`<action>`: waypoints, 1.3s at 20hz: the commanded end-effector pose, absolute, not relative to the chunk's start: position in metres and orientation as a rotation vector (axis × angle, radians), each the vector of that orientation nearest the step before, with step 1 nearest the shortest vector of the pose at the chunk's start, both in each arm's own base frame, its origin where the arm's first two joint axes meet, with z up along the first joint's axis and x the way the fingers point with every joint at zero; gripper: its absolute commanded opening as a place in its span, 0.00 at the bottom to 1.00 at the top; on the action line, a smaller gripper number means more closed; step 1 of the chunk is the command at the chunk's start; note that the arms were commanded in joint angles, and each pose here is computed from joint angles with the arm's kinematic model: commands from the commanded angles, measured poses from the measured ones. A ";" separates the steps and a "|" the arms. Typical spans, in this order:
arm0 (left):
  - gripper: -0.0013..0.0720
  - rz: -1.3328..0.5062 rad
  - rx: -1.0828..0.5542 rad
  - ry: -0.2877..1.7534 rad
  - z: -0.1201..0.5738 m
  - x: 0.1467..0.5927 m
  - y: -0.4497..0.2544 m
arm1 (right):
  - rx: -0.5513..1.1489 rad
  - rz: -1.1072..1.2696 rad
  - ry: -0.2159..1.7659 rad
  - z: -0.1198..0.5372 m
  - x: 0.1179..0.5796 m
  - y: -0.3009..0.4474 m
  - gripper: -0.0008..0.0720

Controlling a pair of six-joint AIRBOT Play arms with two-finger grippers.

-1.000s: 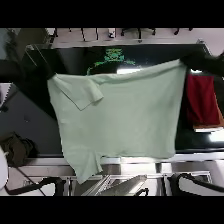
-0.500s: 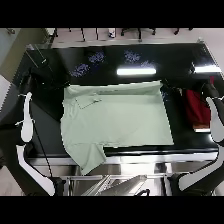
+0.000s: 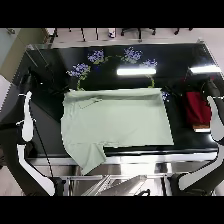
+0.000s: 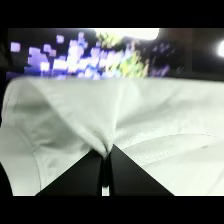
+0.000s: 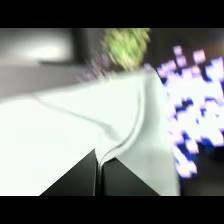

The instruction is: Fold the shirts.

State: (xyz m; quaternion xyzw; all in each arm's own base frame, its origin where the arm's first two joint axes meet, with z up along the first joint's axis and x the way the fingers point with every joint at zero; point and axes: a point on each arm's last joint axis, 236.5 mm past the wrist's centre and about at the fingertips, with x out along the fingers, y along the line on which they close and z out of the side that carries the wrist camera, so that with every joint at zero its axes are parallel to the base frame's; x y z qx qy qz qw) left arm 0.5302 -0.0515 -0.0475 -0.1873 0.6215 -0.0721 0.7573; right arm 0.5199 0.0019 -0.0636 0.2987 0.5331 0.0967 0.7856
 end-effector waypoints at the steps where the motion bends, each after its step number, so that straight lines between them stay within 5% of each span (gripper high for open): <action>1: 0.04 -0.121 -0.369 1.485 -0.077 0.497 -0.048 | 0.564 0.175 1.275 -0.093 0.490 0.001 0.04; 11: 0.04 -0.096 -0.370 1.492 -0.092 0.493 -0.044 | 0.569 0.177 1.310 -0.103 0.482 0.006 0.06; 12: 0.04 -0.102 -0.376 1.495 -0.091 0.493 -0.046 | 0.576 0.179 1.319 -0.103 0.480 0.008 0.19; 13: 0.12 -0.108 -0.382 1.498 -0.089 0.492 -0.048 | 0.592 0.185 1.325 -0.100 0.478 0.010 0.51; 14: 0.58 -0.126 -0.397 1.506 -0.084 0.491 -0.052 | 0.607 0.198 1.330 -0.095 0.477 0.012 0.66; 15: 0.97 -0.141 -0.404 1.517 -0.076 0.490 -0.056 | 0.610 0.213 1.338 -0.085 0.474 0.012 0.69; 22: 0.96 -0.168 -0.393 1.646 0.024 0.438 -0.035 | 0.576 0.273 1.360 0.006 0.404 -0.031 0.67; 26: 0.96 -0.137 -0.382 1.718 0.014 0.335 -0.046 | 0.618 0.185 1.322 -0.014 0.348 -0.059 0.67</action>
